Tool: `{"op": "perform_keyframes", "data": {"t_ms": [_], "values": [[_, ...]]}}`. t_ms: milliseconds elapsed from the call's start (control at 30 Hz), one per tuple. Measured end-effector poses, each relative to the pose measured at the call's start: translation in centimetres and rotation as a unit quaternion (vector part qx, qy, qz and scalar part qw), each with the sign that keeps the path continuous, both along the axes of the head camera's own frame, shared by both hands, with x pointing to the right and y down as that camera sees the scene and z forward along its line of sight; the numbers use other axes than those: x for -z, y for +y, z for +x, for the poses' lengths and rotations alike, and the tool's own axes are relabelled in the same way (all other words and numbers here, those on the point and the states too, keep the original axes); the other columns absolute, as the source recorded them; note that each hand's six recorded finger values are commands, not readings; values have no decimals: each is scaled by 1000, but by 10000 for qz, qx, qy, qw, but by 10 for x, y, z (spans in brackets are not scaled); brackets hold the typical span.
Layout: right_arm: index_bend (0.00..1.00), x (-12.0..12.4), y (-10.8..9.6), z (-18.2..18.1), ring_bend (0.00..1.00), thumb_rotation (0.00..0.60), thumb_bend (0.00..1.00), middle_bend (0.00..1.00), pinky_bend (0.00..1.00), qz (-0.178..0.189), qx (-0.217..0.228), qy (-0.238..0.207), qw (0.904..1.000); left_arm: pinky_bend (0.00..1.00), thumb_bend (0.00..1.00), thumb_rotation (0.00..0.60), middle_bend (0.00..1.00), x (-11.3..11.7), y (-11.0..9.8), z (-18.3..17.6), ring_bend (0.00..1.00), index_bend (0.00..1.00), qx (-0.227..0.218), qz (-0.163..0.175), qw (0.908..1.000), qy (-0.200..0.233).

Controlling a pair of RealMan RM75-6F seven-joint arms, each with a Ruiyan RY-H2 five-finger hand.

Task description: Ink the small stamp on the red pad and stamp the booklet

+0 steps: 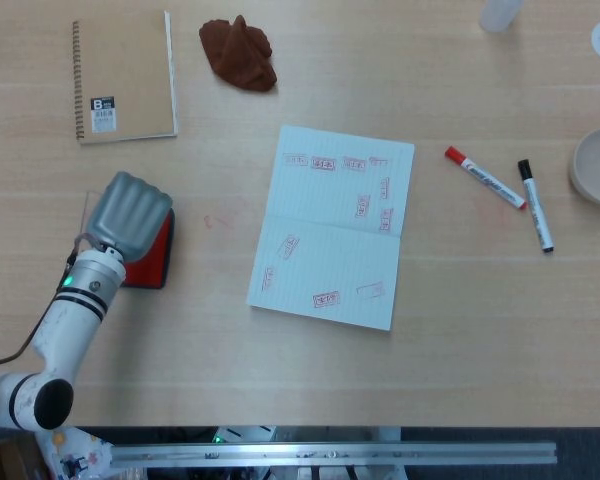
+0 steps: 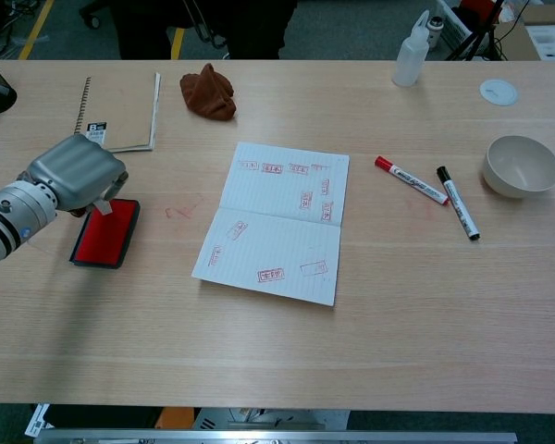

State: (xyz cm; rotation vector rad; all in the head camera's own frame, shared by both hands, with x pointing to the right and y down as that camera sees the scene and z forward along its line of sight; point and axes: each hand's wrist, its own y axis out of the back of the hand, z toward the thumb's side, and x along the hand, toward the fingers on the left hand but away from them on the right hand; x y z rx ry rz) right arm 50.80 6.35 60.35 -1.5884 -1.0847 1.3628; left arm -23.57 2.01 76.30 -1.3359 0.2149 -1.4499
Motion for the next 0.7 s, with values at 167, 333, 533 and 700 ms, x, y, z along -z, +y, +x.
{"op": "perform_keyframes", "data": {"t_ms": [167,333,533,700], "values": [[339,0,0,0,285,600,154,397,356,1,-2,0,10000,1000,294,600,1000,-2,4,-2,1000,595,9,-119,9999,-29],[339,-1,0,0,285,600,153,397,357,-3,-3,-6,10000,1000,294,600,1000,-5,7,-1,1000,595,-17,-199,9998,-53],[339,1,1,2,285,600,154,397,357,13,-30,8,10000,1000,294,600,1000,-11,6,-2,1000,595,12,-266,9996,-80],[339,2,1,2,285,600,154,397,356,22,-35,21,10000,1000,294,600,1000,-16,5,-3,1000,595,48,-312,9995,-96]]}}
